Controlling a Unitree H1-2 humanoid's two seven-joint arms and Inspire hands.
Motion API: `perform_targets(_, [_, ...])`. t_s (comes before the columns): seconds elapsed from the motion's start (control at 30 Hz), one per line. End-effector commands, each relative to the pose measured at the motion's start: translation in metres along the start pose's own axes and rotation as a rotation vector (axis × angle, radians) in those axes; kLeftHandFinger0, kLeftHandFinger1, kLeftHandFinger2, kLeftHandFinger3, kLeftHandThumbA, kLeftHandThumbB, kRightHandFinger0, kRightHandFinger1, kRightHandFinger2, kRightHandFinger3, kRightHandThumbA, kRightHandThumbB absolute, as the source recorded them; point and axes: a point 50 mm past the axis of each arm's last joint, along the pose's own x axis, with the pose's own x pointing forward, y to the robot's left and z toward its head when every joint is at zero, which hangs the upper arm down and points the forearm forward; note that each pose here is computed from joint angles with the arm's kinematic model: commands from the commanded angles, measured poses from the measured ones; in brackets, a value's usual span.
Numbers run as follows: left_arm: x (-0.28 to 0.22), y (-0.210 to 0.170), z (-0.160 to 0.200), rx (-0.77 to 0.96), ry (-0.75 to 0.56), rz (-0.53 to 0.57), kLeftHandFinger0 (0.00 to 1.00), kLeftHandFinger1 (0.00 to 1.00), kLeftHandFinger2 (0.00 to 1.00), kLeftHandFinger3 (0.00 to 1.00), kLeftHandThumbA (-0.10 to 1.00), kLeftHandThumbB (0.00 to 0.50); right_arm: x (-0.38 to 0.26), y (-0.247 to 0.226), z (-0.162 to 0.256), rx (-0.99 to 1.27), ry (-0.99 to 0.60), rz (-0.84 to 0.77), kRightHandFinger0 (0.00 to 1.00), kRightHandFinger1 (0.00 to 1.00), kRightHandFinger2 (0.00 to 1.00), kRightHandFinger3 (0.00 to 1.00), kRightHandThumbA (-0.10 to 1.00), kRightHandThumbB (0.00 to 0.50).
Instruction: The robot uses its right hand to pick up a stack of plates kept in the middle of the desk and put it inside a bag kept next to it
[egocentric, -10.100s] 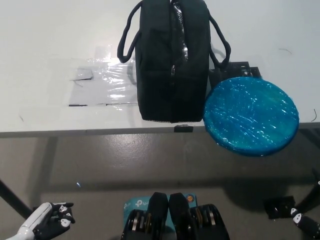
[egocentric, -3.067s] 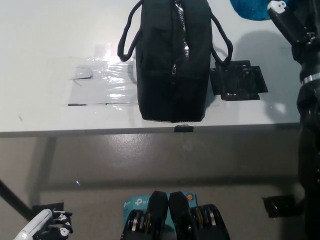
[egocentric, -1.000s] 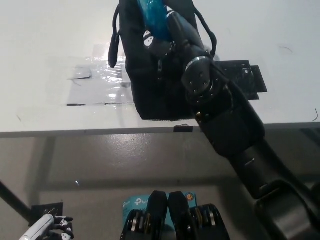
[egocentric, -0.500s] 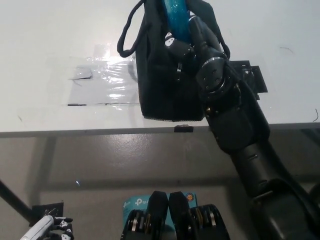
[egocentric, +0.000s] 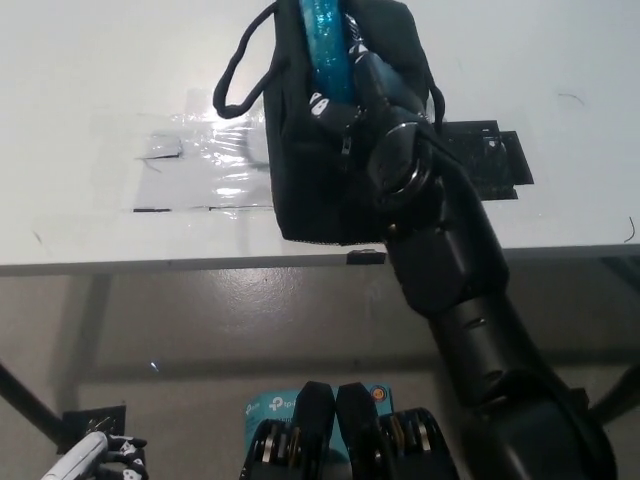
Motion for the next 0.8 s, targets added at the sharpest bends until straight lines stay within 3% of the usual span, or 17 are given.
perform_targets(0.0, [-0.007, 0.004, 0.001, 0.017, -0.022, 0.001, 0.77, 0.82, 0.87, 0.87, -0.1, 0.178, -0.013, -0.04, 0.067, -0.1, -0.118, -0.19, 1.0, 1.0, 1.0, 1.0, 0.56, 0.387])
perform_targets(0.03, [-0.008, 0.003, 0.0, 0.01, -0.018, 0.0, 0.78, 0.84, 0.87, 0.88, -0.1, 0.175, -0.014, -0.047, 0.073, -0.12, -0.129, -0.21, 1.0, 1.0, 1.0, 1.0, 0.65, 0.43])
perform_targets(0.2, [-0.01, 0.0, -0.001, -0.007, -0.015, -0.002, 0.79, 0.84, 0.87, 0.87, -0.1, 0.179, -0.018, -0.077, 0.098, -0.181, -0.156, -0.263, 1.0, 1.0, 1.0, 1.0, 0.72, 0.498])
perform_targets(0.3, [-0.01, -0.003, -0.006, -0.014, -0.004, -0.004, 0.8, 0.85, 0.88, 0.87, -0.1, 0.184, -0.019, -0.107, 0.122, -0.218, -0.191, -0.326, 1.0, 1.0, 1.0, 1.0, 0.78, 0.5])
perform_targets(0.33, [-0.01, -0.003, -0.006, -0.013, -0.003, -0.004, 0.8, 0.85, 0.87, 0.87, -0.1, 0.184, -0.02, -0.117, 0.128, -0.236, -0.192, -0.339, 1.0, 1.0, 1.0, 1.0, 0.86, 0.5])
perform_targets(0.43, [-0.01, -0.003, -0.005, -0.01, -0.001, -0.001, 0.79, 0.85, 0.87, 0.87, -0.1, 0.176, -0.021, -0.15, 0.153, -0.275, -0.194, -0.374, 1.0, 1.0, 1.0, 1.0, 0.96, 0.5])
perform_targets(0.53, [-0.008, -0.004, -0.006, -0.008, -0.008, -0.002, 0.77, 0.83, 0.86, 0.87, -0.1, 0.178, -0.025, -0.187, 0.18, -0.25, -0.207, -0.418, 1.0, 1.0, 1.0, 1.0, 0.97, 0.5])
perform_targets(0.77, [-0.009, -0.005, -0.007, -0.011, 0.003, -0.002, 0.8, 0.85, 0.87, 0.89, -0.1, 0.182, -0.033, -0.223, 0.205, -0.251, -0.205, -0.45, 1.0, 1.0, 1.0, 1.0, 1.0, 0.5])
